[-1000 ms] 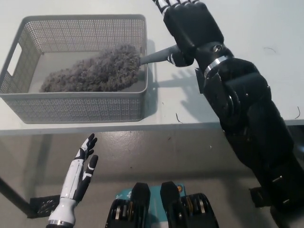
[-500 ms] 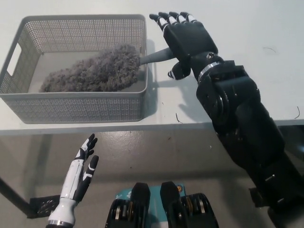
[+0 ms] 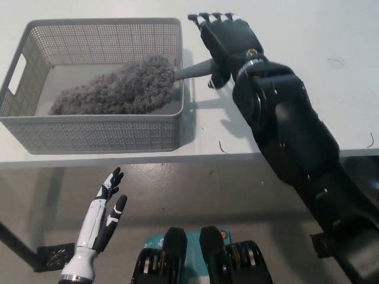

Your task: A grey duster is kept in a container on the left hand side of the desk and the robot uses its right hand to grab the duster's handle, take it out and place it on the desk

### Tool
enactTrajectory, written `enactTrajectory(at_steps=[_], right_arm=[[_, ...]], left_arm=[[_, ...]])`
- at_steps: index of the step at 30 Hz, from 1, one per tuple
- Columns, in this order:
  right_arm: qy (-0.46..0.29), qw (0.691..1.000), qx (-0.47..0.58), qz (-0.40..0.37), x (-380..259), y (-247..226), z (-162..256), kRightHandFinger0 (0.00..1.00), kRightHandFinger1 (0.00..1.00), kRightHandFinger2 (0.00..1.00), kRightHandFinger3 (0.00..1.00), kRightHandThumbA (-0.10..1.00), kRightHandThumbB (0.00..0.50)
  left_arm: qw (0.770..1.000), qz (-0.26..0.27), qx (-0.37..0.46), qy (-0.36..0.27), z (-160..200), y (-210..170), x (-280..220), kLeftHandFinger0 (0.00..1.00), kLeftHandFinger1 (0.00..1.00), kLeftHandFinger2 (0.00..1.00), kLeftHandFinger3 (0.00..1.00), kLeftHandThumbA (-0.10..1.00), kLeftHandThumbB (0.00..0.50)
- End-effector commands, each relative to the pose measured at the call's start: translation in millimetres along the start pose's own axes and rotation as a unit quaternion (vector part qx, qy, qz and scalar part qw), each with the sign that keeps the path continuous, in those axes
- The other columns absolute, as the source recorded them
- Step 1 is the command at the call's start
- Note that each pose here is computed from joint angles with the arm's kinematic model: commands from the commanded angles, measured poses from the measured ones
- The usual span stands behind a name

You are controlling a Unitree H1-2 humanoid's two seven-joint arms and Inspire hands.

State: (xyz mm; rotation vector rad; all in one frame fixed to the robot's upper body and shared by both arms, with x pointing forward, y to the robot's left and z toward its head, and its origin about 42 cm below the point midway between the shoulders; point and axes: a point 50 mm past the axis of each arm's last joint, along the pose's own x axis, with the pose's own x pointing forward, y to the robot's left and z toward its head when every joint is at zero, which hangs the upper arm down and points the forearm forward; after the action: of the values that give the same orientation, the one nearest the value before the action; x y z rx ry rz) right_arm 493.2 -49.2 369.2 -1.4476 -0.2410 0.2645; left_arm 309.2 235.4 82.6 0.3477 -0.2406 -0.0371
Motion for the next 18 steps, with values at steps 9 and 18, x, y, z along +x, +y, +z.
enactTrajectory(at_steps=[9, 18], right_arm=[[-0.001, 0.999, 0.0, -0.036, 31, -43, 11, 1.0, 1.0, 1.0, 1.0, 0.98, 0.5], [0.02, 0.999, 0.028, 0.011, 41, -24, -1, 1.0, 1.0, 1.0, 1.0, 0.93, 0.5]], left_arm=[[0.999, -0.005, 0.009, -0.048, 17, 4, 13, 1.0, 1.0, 1.0, 1.0, 0.99, 0.0], [0.998, -0.009, 0.013, -0.057, 19, 4, 19, 1.0, 1.0, 1.0, 1.0, 0.96, 0.0]])
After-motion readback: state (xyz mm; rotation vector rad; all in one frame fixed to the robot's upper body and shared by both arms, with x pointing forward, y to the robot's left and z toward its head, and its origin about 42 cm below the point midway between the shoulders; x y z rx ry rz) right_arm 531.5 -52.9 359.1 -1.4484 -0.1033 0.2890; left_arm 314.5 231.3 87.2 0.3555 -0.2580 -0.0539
